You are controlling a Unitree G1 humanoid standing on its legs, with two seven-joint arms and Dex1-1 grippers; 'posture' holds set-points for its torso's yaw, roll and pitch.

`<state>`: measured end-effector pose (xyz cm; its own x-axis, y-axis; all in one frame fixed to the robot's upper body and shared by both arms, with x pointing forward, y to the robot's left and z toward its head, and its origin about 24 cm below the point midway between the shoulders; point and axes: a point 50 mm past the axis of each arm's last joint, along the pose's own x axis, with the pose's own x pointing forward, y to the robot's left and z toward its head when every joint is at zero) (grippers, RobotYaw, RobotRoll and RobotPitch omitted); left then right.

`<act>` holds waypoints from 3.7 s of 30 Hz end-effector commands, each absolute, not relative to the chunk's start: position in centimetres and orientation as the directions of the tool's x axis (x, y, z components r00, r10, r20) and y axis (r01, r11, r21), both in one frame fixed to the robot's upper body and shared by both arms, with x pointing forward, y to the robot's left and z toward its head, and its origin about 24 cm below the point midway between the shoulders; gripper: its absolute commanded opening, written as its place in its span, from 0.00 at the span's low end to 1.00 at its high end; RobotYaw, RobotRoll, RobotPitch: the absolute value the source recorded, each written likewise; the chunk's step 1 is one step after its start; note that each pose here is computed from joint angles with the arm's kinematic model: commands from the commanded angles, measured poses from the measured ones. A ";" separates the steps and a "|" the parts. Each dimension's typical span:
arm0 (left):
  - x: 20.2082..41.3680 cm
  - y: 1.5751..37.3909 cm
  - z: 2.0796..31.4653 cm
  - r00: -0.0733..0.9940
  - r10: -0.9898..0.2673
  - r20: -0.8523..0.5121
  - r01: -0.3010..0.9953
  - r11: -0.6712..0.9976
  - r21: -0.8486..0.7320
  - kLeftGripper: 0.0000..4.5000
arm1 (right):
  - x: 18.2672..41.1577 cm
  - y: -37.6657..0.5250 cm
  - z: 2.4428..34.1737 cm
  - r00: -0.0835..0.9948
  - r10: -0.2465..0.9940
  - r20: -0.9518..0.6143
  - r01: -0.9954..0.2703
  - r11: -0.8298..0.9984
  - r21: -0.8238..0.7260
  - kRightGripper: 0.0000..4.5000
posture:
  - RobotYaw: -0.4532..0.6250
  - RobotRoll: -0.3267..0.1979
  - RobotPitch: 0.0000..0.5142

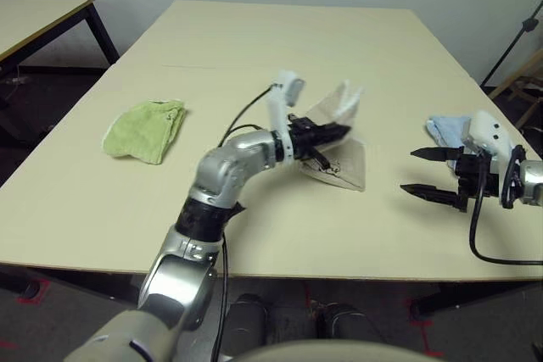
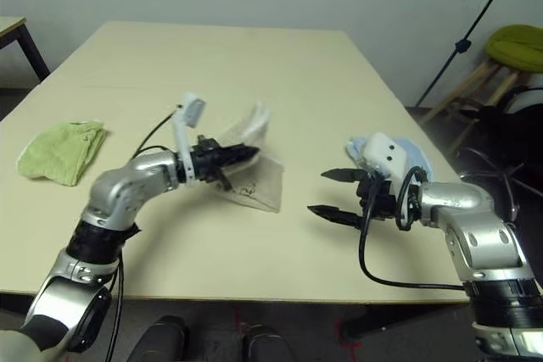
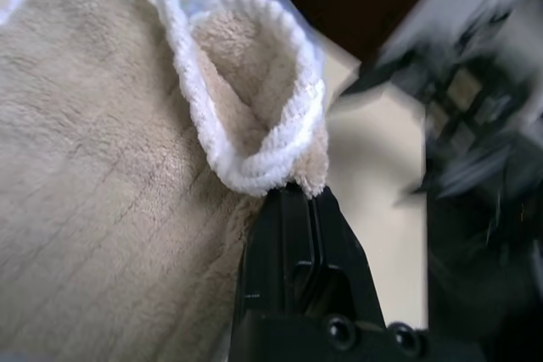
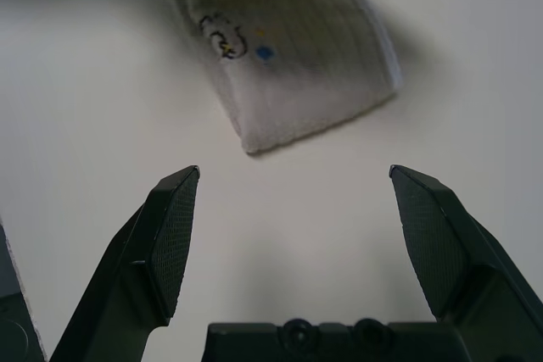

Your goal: Fold the towel and set it aside.

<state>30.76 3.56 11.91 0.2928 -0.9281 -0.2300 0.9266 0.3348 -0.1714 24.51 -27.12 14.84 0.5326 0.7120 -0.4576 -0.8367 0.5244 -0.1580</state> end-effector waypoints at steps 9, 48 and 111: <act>30.6 3.0 9.4 0.180 -0.915 -0.361 0.970 0.225 -0.087 0.36 | 23.8 -26.7 15.2 0.560 0.719 -0.412 -0.818 0.558 -0.138 1.00 | 0.38 0.62 0.04; 32.9 10.1 9.4 0.614 -0.750 -0.246 0.769 0.639 -0.030 0.01 | 29.3 -17.2 9.8 0.687 0.718 -0.113 -0.722 0.692 0.007 0.00 | 0.44 0.62 0.03; 35.5 10.6 4.3 0.734 -0.606 -0.306 0.623 0.780 -0.050 0.01 | 34.0 -16.6 3.3 0.814 0.544 -0.204 -0.519 0.838 0.167 0.00 | 0.46 0.62 0.00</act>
